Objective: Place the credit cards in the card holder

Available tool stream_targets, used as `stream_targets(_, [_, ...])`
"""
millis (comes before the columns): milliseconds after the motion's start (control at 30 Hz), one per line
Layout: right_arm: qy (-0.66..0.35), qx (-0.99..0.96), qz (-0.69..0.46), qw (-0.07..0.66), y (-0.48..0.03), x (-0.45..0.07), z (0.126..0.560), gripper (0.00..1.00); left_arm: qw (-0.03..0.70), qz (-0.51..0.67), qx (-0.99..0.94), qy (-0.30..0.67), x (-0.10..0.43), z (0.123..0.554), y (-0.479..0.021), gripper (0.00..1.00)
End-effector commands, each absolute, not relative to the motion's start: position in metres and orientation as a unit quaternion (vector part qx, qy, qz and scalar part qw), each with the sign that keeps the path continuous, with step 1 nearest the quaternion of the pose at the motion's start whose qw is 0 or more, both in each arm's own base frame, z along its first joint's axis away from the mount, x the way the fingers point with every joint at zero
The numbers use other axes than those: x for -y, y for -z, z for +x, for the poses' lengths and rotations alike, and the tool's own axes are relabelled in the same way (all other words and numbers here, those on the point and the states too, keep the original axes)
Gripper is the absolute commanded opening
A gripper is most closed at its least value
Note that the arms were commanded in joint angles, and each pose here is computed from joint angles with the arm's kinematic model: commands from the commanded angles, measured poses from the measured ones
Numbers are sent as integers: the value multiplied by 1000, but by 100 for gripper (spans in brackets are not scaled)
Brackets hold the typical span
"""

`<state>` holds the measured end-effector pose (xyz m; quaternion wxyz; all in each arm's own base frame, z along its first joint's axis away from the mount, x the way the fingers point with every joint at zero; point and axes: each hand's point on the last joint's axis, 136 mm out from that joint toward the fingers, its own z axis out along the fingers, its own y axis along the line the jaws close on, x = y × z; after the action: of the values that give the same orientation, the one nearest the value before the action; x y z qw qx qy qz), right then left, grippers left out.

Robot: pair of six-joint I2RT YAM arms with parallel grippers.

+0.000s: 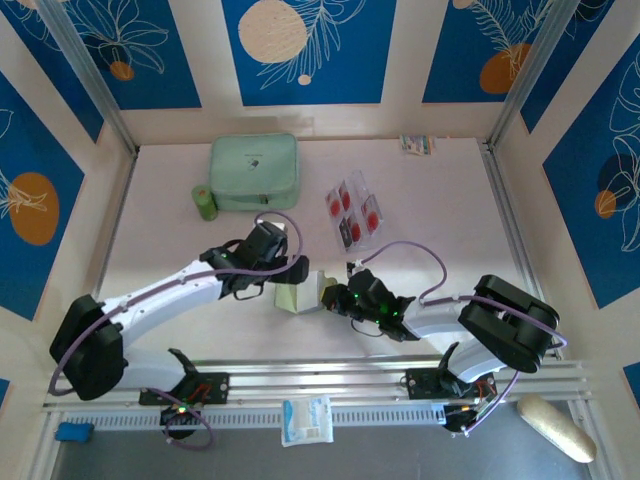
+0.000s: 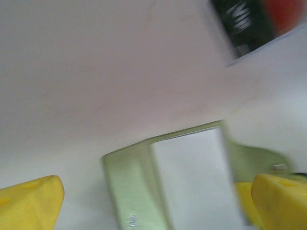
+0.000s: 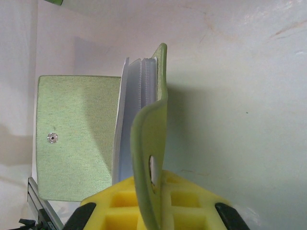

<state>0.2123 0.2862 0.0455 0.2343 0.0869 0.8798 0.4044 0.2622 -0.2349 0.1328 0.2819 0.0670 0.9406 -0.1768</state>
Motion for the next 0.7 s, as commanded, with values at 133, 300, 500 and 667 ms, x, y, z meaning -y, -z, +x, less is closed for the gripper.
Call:
stream_targets(133, [-412, -872, 91, 247, -52, -288, 216, 0, 260, 14, -880, 396, 299, 260, -181, 100])
stream_targets(300, [-412, -872, 90, 248, -53, -290, 216, 0, 234, -16, -866, 442, 312, 258, -171, 100])
stream_targets(500, [-409, -873, 94, 249, -51, -288, 217, 0, 205, -41, -878, 431, 304, 249, -129, 100])
stream_targets(667, [-409, -873, 94, 246, -49, -289, 216, 0, 205, -23, -902, 378, 287, 242, -93, 100])
